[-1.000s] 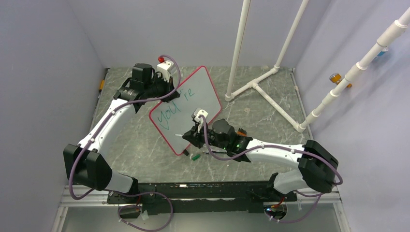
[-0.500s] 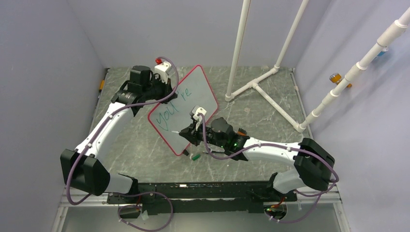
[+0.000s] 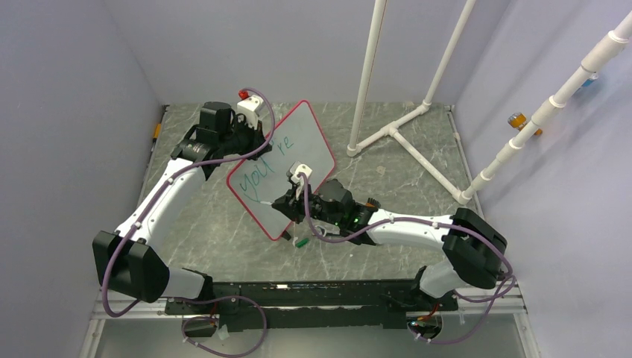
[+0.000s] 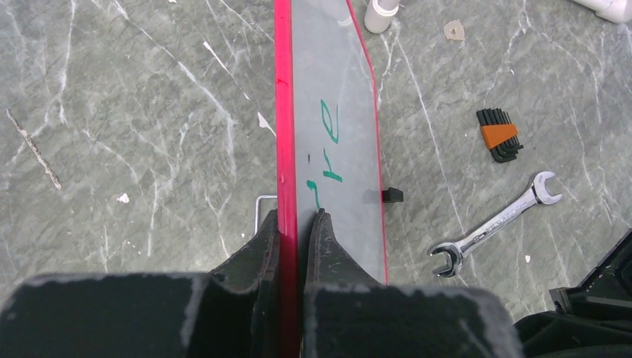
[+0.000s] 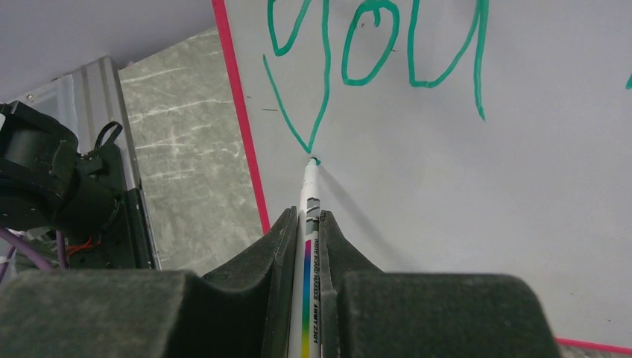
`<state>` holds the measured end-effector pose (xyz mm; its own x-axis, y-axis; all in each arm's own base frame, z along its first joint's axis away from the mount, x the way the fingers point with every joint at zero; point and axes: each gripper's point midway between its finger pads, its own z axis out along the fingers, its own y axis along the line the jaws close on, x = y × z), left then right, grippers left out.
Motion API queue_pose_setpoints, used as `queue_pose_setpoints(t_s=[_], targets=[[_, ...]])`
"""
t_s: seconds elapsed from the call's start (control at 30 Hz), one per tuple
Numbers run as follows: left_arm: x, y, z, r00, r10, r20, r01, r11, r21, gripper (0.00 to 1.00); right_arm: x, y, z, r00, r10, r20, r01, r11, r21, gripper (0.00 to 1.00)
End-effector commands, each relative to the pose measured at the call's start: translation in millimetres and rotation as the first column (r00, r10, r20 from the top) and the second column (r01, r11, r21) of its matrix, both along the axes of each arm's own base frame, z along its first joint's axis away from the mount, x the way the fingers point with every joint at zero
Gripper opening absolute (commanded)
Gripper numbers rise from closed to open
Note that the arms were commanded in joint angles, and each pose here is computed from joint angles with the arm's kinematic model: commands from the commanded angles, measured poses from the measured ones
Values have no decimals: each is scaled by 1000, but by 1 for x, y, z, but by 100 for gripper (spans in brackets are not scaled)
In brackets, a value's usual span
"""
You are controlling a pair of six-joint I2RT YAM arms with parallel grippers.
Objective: Write a sentence on the whiteboard
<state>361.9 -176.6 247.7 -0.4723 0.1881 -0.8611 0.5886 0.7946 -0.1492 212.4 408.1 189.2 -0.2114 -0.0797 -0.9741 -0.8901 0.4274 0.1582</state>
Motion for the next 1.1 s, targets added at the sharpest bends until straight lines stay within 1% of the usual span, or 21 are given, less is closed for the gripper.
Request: queue_pose_setpoints(t_s=[0.0,0.4,0.6,0.8,0.93,1.07], targets=[[10,72,-60,995,104,-9,-91,907,411,0,2,13,25,999,22,39,-25,997,75,0],[9,71,-58,995,103,-7,-92,909,406,0,-10,11,5,998,60,-19,-59,997,59,0],[9,71,-57,995,103,-4,-92,910,405,0,-13,7,-9,997,61,-41,-60,998,22,0],[8,70,-55,995,101,-3,-92,913,398,0,-7,-2,-17,999,10,-34,-11,1000,-15,0],[8,70,-55,995,99,-4,-90,913,397,0,4,-6,-12,999,-49,-13,48,998,-28,0],[8,69,-54,995,97,-2,-89,914,395,0,8,-3,-5,998,-61,-1,61,998,-23,0]])
